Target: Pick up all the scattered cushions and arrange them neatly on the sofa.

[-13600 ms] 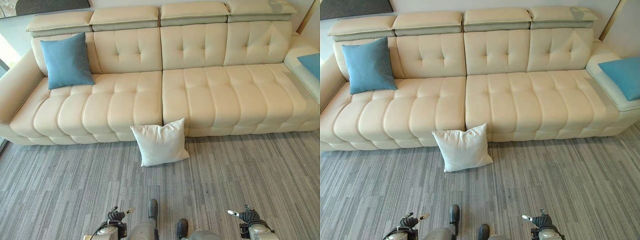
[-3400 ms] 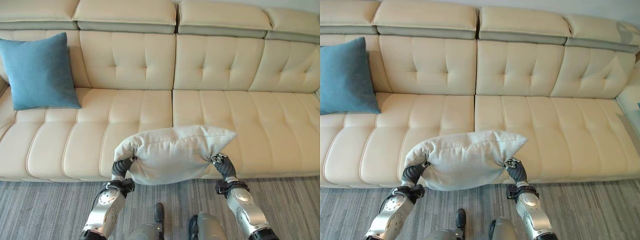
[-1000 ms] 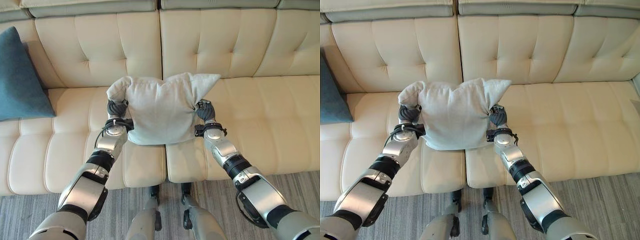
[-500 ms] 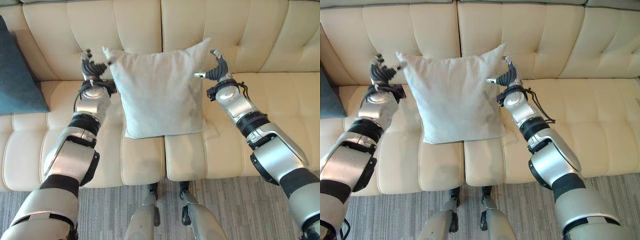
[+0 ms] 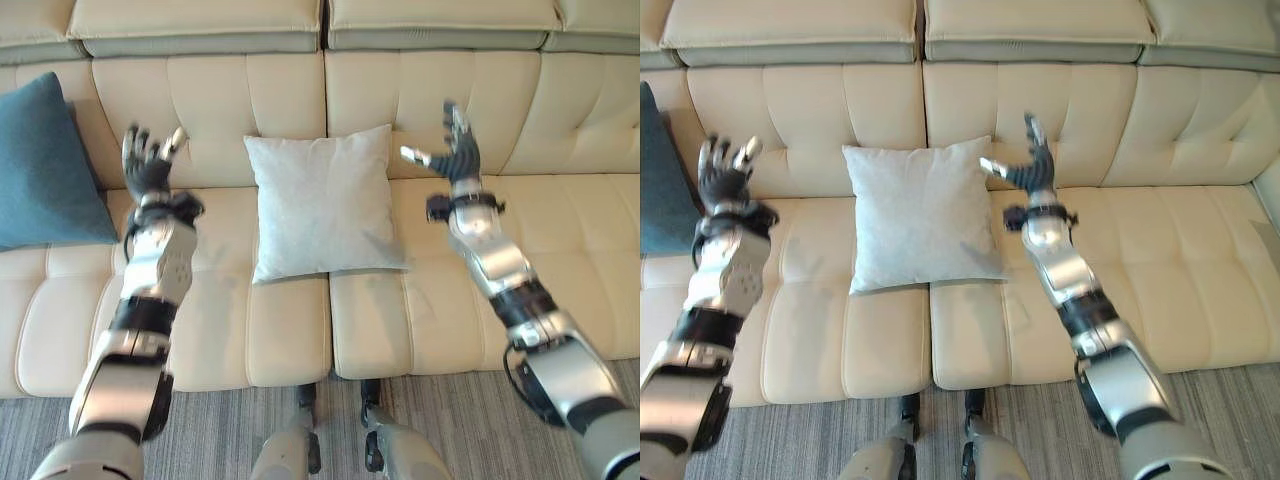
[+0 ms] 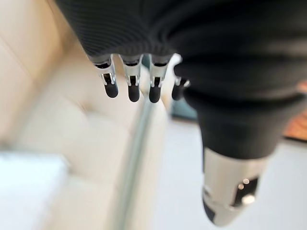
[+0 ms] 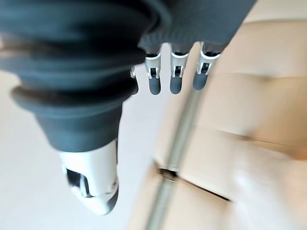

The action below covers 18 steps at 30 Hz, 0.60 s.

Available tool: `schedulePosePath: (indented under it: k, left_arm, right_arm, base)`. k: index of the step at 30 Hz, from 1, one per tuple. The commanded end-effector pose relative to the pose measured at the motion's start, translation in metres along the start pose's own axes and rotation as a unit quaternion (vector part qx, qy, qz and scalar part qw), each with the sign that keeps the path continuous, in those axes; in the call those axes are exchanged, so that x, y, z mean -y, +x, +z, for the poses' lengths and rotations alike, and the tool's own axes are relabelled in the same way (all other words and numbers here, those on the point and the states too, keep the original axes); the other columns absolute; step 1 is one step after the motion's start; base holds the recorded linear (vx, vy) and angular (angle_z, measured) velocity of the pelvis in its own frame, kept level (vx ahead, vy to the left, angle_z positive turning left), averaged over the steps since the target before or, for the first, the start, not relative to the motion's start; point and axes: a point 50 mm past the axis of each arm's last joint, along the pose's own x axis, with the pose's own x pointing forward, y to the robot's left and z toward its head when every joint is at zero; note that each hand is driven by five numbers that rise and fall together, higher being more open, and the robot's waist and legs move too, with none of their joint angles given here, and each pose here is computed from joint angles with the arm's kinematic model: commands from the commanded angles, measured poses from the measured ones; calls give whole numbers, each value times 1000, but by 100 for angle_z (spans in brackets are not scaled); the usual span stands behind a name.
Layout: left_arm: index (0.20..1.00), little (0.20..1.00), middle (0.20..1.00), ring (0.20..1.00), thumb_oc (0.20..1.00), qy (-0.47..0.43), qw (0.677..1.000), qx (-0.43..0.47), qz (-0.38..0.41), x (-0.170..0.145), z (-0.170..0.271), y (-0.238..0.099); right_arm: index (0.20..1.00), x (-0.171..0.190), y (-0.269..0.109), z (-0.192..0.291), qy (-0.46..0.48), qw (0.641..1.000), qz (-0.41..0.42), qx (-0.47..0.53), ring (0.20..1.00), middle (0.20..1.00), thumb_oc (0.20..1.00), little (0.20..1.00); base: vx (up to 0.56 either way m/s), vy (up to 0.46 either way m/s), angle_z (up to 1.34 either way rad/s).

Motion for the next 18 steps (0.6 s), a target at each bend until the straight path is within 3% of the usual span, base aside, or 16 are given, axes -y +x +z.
schedulePosePath:
  k: [1, 5, 8, 11, 12, 15, 18]
  left_arm:
    - [1000, 1000, 1000, 1000, 1000, 75, 997, -33, -12, -26, -38, -27]
    - [1000, 1000, 1000, 1000, 1000, 129, 981, -144, -14, -63, -92, -69]
    - [1000, 1000, 1000, 1000, 1000, 168, 957, -233, -26, -85, -130, -107]
    - [1000, 1000, 1000, 1000, 1000, 205, 922, -326, -33, -103, -165, -144]
    - [1000, 1000, 1000, 1000, 1000, 205, 922, -326, -33, -103, -165, -144]
    - [1000, 1000, 1000, 1000, 1000, 259, 878, -402, -28, -126, -188, -169]
    - [1000, 1000, 1000, 1000, 1000, 279, 855, -437, -11, -139, -196, -181]
  right_arm:
    - [1000, 26, -25, -32, -23, 999, 2, -24, 1000, 1000, 1000, 1000]
    - [1000, 45, -70, -93, -60, 986, 30, -149, 1000, 1000, 1000, 1000]
    - [1000, 57, -113, -140, -87, 960, 42, -262, 1000, 1000, 1000, 1000]
    - [1000, 57, -166, -188, -47, 918, 33, -392, 1000, 1000, 1000, 1000]
    - [1000, 57, -166, -188, -47, 918, 33, -392, 1000, 1000, 1000, 1000]
    - [1000, 64, -215, -223, -50, 861, 1, -506, 1000, 1000, 1000, 1000]
    - [1000, 62, -229, -230, -48, 843, -4, -536, 1000, 1000, 1000, 1000]
  base:
    - [-68, 41, 2]
    - [-86, 43, 2]
    - [-68, 65, 7]
    - [-60, 92, 17]
    - [-85, 117, 17]
    - [-126, 104, 4]
    - [-130, 42, -8]
